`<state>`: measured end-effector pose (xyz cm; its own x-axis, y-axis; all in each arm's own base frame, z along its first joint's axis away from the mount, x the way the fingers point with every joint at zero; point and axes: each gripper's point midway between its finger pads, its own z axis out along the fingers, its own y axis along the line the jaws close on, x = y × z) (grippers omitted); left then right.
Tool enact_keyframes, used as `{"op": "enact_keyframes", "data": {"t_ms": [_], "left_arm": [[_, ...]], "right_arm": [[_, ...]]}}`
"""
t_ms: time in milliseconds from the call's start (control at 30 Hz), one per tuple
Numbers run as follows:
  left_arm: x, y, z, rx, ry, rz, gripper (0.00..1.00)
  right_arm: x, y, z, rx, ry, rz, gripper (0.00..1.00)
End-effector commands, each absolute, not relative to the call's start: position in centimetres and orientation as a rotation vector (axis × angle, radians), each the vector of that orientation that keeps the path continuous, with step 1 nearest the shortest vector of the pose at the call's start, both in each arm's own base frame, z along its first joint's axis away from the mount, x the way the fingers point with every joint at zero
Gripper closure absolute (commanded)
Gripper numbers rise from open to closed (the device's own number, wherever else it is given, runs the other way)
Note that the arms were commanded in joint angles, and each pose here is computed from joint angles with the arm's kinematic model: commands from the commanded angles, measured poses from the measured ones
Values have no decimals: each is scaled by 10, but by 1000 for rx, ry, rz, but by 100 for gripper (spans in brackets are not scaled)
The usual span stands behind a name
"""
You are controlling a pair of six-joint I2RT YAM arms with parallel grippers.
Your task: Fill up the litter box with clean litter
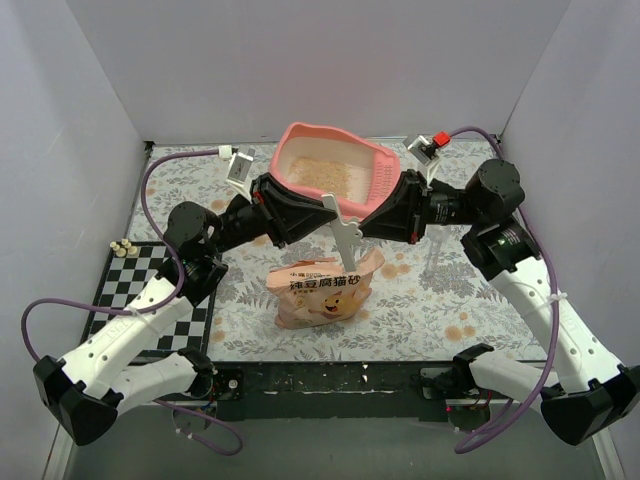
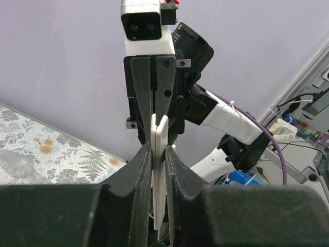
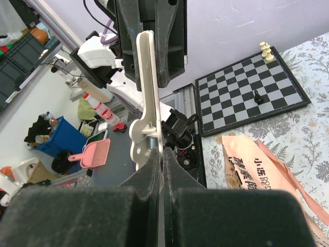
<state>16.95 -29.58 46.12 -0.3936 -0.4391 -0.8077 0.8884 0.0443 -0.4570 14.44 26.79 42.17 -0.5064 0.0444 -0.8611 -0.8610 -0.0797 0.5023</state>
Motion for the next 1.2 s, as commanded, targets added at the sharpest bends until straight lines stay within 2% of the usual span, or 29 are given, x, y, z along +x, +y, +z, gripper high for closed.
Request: {"op": "enact_keyframes", "data": {"t_ms": [0, 67, 200, 300, 400, 567, 867, 1167], "left_arm": [[166, -289, 470, 535, 1190, -1566, 100], [163, -288, 471, 544, 1186, -1569, 100], [161, -284, 472, 544, 1188, -1544, 100], [161, -281, 471, 544, 1203, -1520, 100], [161, -280, 470, 553, 1225, -1499, 100], [159, -277, 470, 542, 1239, -1490, 100], [158, -277, 468, 549, 1264, -1497, 100], [157, -278, 470, 563, 1257, -1494, 100]], "right_arm": [[146, 271, 413, -946, 1510, 1646, 99], [148, 271, 412, -947, 1518, 1635, 98], [149, 269, 410, -970, 1540, 1582, 71], [160, 262, 406, -948, 1603, 1430, 58], [172, 254, 401, -933, 1614, 1283, 54], [161, 251, 406, -1039, 1512, 1255, 51], [129, 257, 422, -1226, 1338, 1446, 43], [136, 268, 430, -1182, 1325, 1503, 30]]}}
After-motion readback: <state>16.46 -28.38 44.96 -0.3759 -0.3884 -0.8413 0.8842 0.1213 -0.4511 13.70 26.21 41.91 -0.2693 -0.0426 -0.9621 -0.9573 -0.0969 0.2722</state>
